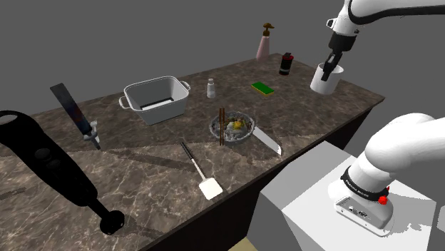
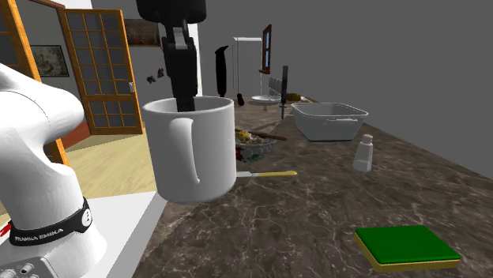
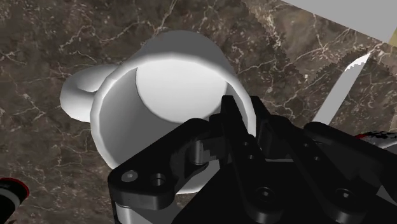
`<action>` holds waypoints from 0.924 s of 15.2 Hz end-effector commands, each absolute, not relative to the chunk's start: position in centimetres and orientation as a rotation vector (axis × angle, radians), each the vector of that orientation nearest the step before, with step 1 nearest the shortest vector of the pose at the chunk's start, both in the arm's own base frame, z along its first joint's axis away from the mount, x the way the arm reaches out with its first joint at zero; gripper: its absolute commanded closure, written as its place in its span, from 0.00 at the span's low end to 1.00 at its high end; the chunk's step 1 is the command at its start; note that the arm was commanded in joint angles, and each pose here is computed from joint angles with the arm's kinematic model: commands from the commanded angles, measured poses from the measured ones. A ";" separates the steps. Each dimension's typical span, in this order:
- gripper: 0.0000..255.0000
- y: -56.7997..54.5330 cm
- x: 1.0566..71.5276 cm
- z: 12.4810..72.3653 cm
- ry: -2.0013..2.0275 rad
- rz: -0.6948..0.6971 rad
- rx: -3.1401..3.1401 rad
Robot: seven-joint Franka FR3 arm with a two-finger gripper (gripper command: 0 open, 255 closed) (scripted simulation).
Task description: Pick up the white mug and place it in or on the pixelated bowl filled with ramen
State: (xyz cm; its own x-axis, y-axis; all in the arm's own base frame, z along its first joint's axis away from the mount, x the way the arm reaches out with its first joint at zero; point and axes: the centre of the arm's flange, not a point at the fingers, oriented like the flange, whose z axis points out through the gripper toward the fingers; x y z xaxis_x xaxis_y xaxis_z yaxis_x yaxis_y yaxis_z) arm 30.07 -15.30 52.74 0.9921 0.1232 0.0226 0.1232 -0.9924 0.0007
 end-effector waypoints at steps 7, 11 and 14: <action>1.00 -6.0 33.9 53.7 -0.194 -0.036 -3.135; 1.00 -1.2 35.9 54.1 -0.194 -0.036 -3.135; 1.00 2.5 37.4 54.4 -0.194 -0.036 -3.135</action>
State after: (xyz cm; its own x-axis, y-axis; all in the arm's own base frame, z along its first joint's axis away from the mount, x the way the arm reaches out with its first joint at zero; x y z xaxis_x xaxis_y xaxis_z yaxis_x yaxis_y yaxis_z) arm 37.01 1.24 54.50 0.9920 0.1243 0.0222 0.1243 -0.9922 0.0014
